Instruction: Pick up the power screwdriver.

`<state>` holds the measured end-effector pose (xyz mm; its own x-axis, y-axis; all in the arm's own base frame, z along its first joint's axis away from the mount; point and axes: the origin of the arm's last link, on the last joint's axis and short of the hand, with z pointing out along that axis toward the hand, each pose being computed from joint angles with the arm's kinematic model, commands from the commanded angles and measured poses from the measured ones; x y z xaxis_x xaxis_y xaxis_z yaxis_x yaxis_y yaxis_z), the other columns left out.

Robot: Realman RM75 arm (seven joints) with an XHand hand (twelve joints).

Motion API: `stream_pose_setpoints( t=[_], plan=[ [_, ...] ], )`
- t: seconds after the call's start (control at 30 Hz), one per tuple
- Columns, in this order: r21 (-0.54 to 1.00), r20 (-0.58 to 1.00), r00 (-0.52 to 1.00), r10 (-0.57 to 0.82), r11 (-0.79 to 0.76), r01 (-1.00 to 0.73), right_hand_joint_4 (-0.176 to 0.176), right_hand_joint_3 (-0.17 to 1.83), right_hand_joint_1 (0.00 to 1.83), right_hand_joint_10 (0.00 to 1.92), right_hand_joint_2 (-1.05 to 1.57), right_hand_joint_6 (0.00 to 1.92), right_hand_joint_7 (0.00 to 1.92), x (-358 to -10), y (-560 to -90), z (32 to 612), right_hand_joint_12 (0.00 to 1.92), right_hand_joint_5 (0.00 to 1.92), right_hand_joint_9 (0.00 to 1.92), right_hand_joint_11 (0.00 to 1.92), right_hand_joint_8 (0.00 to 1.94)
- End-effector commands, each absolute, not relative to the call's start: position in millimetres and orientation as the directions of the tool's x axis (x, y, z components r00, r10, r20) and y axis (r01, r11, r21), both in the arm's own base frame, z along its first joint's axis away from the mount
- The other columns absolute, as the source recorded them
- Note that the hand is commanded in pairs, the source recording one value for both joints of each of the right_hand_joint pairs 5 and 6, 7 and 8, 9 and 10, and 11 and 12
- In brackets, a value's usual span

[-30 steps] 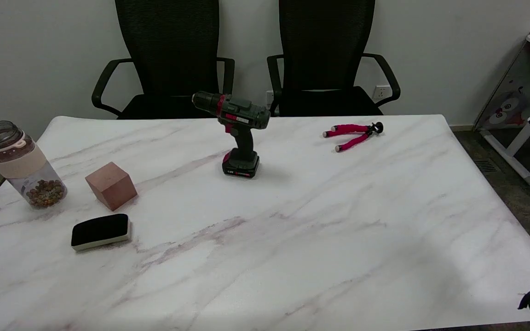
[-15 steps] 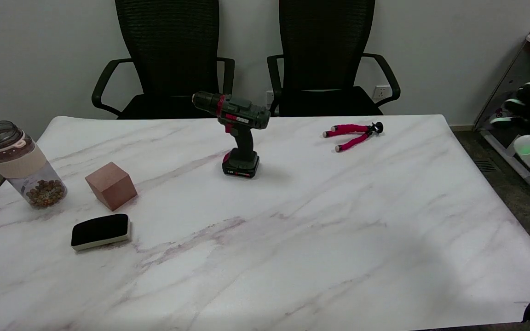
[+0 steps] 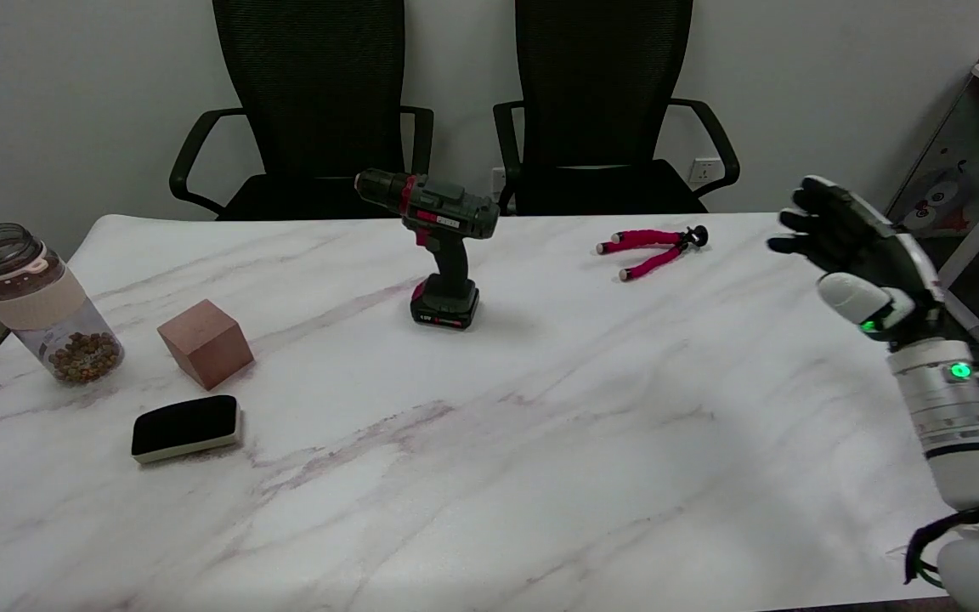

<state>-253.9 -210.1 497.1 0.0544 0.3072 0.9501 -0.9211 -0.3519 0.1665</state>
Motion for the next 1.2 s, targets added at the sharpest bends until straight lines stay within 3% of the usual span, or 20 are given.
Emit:
stream_pose_setpoints(
  t=[0.03, 0.27, 0.5, 1.2],
  plan=[
    [0.003, 1.000, -0.002, 0.020, -0.264, -0.965, -0.015, 0.64, 0.89, 0.47, -0.13, 0.35, 0.35, -291.2, -304.6, 389.5, 0.64, 0.35, 0.47, 0.64, 0.35],
    [-0.044, 0.999, -0.042, -0.012, -0.243, -0.969, -0.009, 0.62, 0.89, 0.42, -0.16, 0.33, 0.33, -305.1, -341.9, 350.6, 0.49, 0.33, 0.42, 0.49, 0.33],
    [-0.079, 0.997, -0.079, -0.011, -0.208, -0.975, 0.008, 0.63, 0.89, 0.40, -0.17, 0.32, 0.32, -315.4, -369.0, 322.6, 0.47, 0.32, 0.40, 0.47, 0.32],
    [-0.049, 0.997, -0.044, -0.069, -0.073, -0.996, 0.114, 0.69, 0.90, 0.30, -0.38, 0.25, 0.25, -322.6, -433.4, 267.8, 0.33, 0.25, 0.30, 0.33, 0.25]
  ],
)
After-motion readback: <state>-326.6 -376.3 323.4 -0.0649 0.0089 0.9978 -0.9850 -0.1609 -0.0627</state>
